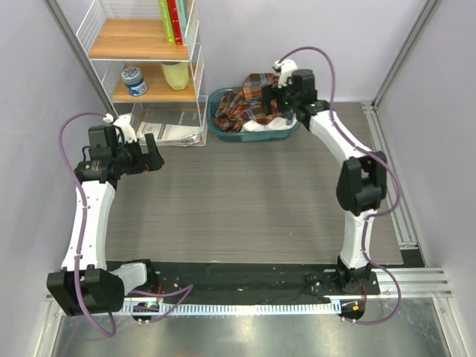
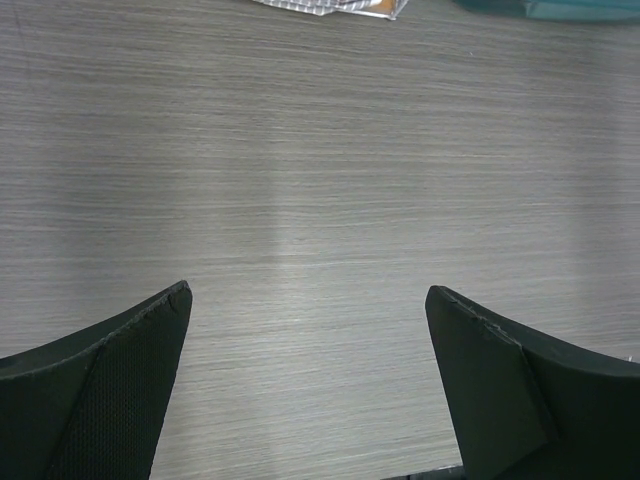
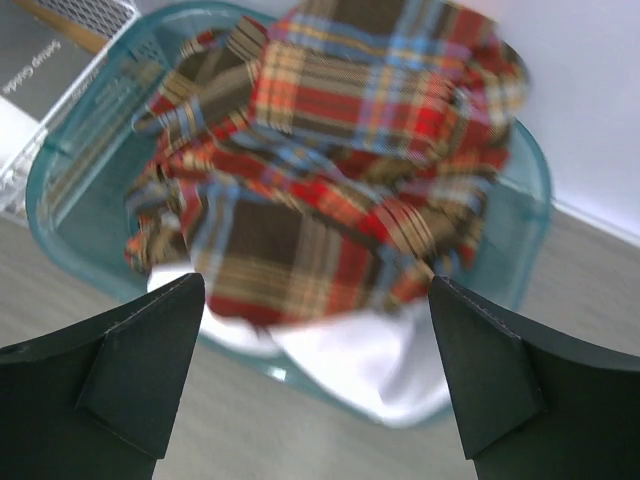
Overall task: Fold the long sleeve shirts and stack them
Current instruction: Grab the shirt from the pile
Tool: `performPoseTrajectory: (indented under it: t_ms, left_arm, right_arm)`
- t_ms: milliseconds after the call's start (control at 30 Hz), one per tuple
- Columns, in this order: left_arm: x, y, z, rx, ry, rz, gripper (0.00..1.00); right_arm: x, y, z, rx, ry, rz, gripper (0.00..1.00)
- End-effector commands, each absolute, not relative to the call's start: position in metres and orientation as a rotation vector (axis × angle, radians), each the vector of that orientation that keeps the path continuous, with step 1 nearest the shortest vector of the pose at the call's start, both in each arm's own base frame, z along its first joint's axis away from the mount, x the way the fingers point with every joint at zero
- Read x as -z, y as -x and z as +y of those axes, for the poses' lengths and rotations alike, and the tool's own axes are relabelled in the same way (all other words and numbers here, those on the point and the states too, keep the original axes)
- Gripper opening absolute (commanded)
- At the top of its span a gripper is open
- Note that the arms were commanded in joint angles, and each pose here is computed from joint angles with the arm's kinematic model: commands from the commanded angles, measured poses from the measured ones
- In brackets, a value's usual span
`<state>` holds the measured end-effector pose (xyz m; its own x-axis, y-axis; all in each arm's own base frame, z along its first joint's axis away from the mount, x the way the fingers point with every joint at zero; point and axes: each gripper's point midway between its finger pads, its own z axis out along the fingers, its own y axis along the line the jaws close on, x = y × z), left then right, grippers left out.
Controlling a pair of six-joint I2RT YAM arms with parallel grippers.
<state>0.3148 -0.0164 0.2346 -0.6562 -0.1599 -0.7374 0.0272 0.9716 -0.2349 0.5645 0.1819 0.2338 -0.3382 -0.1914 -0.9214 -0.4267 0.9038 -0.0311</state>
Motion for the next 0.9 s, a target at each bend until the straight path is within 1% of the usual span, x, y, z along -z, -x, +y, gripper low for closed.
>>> performPoseTrajectory:
  t_ms: [0, 67, 100, 200, 333, 600, 633, 667, 700, 733, 800, 833, 867]
  left_arm:
    - [-0.230, -0.312, -0.021, 0.324, 0.085, 2.286, 1.00]
    - [-0.223, -0.308, -0.021, 0.323, 0.076, 2.310, 1.00]
    - [-0.221, -0.306, -0.020, 0.317, 0.080, 2.314, 1.00]
    - [-0.215, -0.302, -0.016, 0.283, 0.072, 2.332, 1.00]
    - [-0.215, -0.296, -0.009, 0.229, 0.067, 2.346, 1.00]
    - [-0.216, -0.283, -0.002, 0.165, 0.063, 2.351, 1.00]
    - [-0.216, -0.282, -0.002, 0.164, 0.063, 2.351, 1.00]
    - [-0.216, -0.281, -0.001, 0.157, 0.062, 2.351, 1.00]
    - [-0.216, -0.280, 0.000, 0.152, 0.060, 2.351, 1.00]
    - [-0.217, -0.279, 0.000, 0.148, 0.053, 2.350, 1.00]
    - [-0.217, -0.279, 0.002, 0.136, 0.053, 2.351, 1.00]
    - [-0.219, -0.280, 0.002, 0.135, 0.051, 2.345, 1.00]
    - [-0.219, -0.280, 0.001, 0.135, 0.049, 2.345, 1.00]
  right_arm:
    - [-0.252, -0.613, 0.207, -0.235, 0.375, 1.795, 1.00]
    - [-0.255, -0.628, 0.215, -0.243, 0.348, 1.766, 1.00]
    - [-0.239, -0.633, 0.223, -0.245, 0.349, 1.780, 1.00]
    - [-0.232, -0.645, 0.234, -0.238, 0.333, 1.746, 1.00]
    - [-0.195, -0.658, 0.253, -0.267, 0.330, 1.752, 1.00]
    - [-0.145, -0.680, 0.261, -0.206, 0.328, 1.727, 1.00]
    - [-0.147, -0.683, 0.260, -0.196, 0.323, 1.710, 0.96]
    - [-0.136, -0.686, 0.256, -0.172, 0.314, 1.723, 0.89]
    - [-0.135, -0.687, 0.255, -0.164, 0.318, 1.722, 0.79]
    - [-0.143, -0.690, 0.255, -0.160, 0.322, 1.710, 0.54]
    - [-0.153, -0.692, 0.253, -0.156, 0.321, 1.702, 0.28]
    - [-0.168, -0.693, 0.253, -0.161, 0.319, 1.684, 0.05]
    - [-0.181, -0.694, 0.252, -0.158, 0.313, 1.668, 0.01]
